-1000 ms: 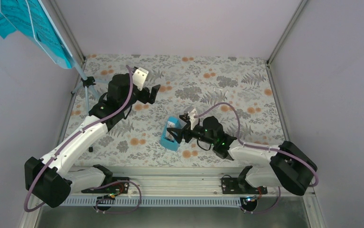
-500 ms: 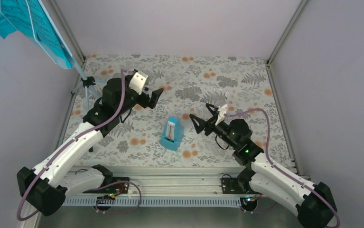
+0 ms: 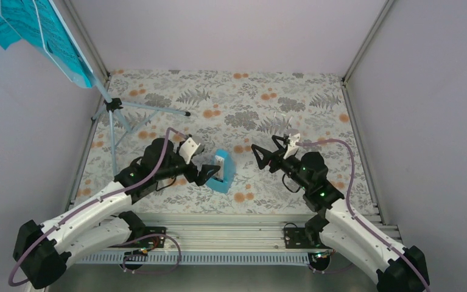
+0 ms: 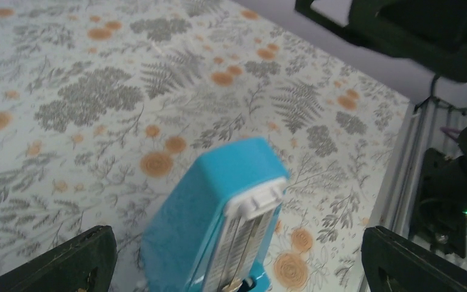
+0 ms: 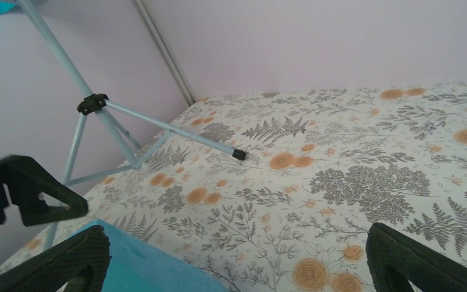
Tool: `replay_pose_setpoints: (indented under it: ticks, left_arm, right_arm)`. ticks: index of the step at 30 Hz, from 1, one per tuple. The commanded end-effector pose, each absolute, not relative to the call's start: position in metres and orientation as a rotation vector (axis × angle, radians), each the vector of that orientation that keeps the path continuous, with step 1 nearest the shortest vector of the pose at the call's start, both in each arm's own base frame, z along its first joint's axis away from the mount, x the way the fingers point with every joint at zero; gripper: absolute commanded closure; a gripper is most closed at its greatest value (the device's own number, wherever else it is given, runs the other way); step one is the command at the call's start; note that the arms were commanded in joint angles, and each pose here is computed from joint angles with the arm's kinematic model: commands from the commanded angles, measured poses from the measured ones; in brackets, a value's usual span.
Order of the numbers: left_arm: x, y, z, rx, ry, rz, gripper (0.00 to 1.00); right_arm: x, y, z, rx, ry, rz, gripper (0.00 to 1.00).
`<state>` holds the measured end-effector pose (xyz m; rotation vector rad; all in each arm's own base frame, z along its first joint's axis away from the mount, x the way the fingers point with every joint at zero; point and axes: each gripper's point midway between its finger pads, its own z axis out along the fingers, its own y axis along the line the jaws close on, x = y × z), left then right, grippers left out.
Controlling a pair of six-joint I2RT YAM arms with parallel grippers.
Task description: Pack up the instrument practice props
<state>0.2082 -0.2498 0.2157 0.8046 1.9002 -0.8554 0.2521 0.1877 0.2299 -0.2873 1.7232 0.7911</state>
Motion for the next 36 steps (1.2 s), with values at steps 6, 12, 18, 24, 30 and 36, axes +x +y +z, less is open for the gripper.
replay_pose_setpoints:
  ticks: [6,12,18,24,30,36]
  left_arm:
    - [0.211,-0.271,0.2,0.782,1.907,-0.839,0.0]
    - [0.211,-0.284,0.173,0.846,1.953,-0.801,0.09]
    - [0.211,-0.281,0.174,0.84,1.93,-0.792,0.32]
    - [0.21,-0.28,0.171,0.84,1.936,-0.791,0.43]
    - [0.208,-0.281,0.17,0.846,1.929,-0.808,0.51]
    - [0.207,-0.28,0.166,0.836,1.946,-0.809,0.5]
  right_arm:
    - [0.243,0.187,0.23,-0.278,1.698,0.86,0.0]
    - [0.239,0.187,0.238,-0.287,1.667,0.873,0.0]
    - [0.24,0.185,0.235,-0.283,1.667,0.862,0.01]
    - [0.24,0.186,0.237,-0.283,1.66,0.866,0.0]
    - [0.24,0.186,0.235,-0.283,1.664,0.867,0.0]
    - [0.243,0.182,0.231,-0.26,1.686,0.844,0.0]
